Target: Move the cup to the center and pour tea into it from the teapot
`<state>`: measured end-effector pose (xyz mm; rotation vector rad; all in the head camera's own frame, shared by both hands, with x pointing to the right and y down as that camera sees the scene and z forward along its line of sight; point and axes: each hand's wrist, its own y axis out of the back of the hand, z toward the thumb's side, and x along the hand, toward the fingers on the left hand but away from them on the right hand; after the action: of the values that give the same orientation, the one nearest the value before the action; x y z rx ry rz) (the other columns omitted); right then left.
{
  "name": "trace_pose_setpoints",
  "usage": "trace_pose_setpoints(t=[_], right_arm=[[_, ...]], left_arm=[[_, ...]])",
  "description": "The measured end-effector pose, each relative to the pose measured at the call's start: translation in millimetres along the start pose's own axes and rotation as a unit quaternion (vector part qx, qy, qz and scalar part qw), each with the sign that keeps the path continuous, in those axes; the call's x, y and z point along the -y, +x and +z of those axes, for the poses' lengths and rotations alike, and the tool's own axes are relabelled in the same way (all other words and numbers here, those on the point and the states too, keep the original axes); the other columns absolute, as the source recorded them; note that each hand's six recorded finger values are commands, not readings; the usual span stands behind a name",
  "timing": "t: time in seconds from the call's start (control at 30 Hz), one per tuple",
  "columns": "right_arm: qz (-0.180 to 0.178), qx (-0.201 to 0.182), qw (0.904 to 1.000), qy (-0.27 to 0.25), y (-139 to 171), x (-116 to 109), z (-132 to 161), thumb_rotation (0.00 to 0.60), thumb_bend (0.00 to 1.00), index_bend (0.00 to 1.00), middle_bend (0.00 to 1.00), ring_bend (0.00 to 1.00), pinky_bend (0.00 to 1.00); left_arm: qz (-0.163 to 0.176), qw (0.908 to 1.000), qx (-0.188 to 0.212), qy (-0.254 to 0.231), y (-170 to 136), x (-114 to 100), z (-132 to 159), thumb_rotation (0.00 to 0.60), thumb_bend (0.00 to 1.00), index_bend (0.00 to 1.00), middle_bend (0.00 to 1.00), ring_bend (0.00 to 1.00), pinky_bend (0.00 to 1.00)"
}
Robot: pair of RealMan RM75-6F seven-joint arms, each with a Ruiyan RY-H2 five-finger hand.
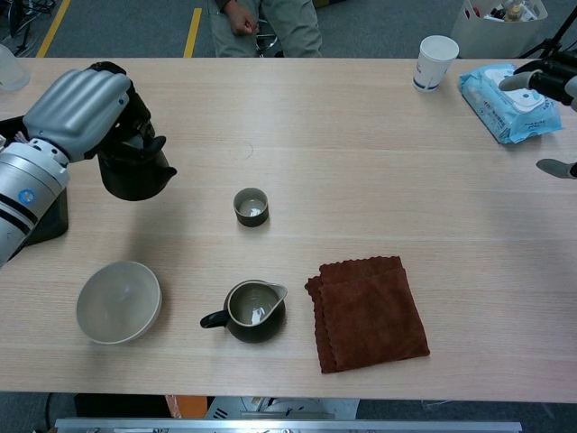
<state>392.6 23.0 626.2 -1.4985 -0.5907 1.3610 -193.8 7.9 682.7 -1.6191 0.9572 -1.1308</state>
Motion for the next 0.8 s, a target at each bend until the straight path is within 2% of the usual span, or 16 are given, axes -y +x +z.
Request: trace_pose_setpoints(t=[0.37, 0.8], right_arm=[[0.008, 0.031, 0.9991, -0.026, 18.6, 13.3, -27.0, 0.6, 0.21, 0.14, 0.1, 0.0, 0.05], [0.022, 0.04, 0.9984, -0.034, 22.9, 22.9, -38.1, 0.6, 0.21, 0.14, 0.1, 0.0, 0.05]], left_arm=[[-0.008, 1.0, 0.001, -0.002, 12.0, 15.4, 19.9, 0.522, 0.35, 0.96, 1.0, 0.9, 0.15], [-0.024, 0.9996, 0.011, 0.013, 27.6, 39.8, 45.7, 0.521, 0.35, 0.96, 1.0, 0.9, 0.15]])
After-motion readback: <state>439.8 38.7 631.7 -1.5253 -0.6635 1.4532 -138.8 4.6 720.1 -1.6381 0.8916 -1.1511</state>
